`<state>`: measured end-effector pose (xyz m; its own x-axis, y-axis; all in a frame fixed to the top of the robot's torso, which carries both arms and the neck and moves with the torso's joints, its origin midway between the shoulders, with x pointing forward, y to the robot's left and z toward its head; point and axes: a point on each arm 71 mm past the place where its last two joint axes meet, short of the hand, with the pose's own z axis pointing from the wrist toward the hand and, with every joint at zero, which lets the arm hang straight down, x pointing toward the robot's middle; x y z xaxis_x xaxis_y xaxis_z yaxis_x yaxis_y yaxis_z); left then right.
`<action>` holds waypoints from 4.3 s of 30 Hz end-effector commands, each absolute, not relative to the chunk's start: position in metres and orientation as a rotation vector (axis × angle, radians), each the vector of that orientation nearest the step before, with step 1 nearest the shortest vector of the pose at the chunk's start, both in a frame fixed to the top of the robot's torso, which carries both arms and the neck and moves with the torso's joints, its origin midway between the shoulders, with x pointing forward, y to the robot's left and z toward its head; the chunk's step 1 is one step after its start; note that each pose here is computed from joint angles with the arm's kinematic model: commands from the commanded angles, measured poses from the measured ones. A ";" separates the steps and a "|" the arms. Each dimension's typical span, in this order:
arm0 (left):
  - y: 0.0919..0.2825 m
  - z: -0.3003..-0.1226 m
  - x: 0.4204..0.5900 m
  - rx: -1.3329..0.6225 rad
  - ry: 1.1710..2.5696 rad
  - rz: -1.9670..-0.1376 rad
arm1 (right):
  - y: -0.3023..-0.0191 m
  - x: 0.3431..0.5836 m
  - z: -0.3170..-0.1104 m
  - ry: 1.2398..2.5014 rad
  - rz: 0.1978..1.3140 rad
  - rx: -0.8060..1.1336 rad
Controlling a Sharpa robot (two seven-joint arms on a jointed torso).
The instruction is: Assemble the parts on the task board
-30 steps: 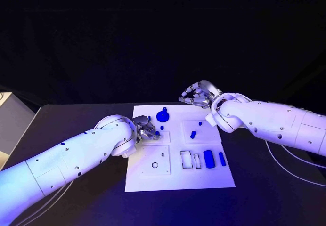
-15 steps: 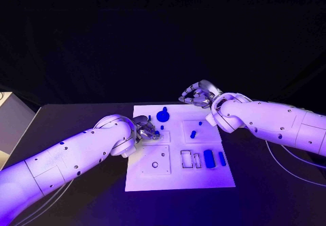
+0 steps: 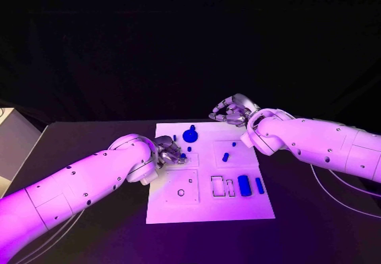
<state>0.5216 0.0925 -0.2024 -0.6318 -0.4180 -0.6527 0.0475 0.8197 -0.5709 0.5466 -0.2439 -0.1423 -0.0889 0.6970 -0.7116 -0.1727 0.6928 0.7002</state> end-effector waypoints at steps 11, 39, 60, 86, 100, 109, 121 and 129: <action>0.098 -0.199 0.517 -0.316 2.198 -0.913 | -0.239 0.541 -0.144 1.516 0.787 0.404; 0.117 -0.196 0.513 -0.387 2.259 -1.189 | -0.201 0.506 -0.151 1.579 0.832 -0.071; 0.134 -0.199 0.511 -0.451 2.322 -1.387 | -0.143 0.469 -0.163 1.492 0.901 -0.461; 0.135 -0.200 0.509 -0.418 2.345 -1.372 | -0.130 0.466 -0.169 1.523 0.903 -0.511; 0.135 -0.200 0.509 -0.416 2.342 -1.377 | -0.130 0.466 -0.171 1.544 0.889 -0.519; 0.137 -0.200 0.509 -0.422 2.336 -1.382 | -0.132 0.468 -0.171 1.543 0.870 -0.509; 0.139 -0.198 0.511 -0.507 2.299 -1.409 | -0.130 0.468 -0.173 1.523 0.862 -0.475; 0.142 -0.200 0.512 -0.565 2.276 -1.403 | -0.130 0.468 -0.174 1.521 0.858 -0.442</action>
<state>0.5102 0.1443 -0.2046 -0.8544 -0.4958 -0.1552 -0.1094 0.4638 -0.8792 0.4694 -0.1319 -0.1723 -0.1527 0.2089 -0.9659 -0.7209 0.6450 0.2535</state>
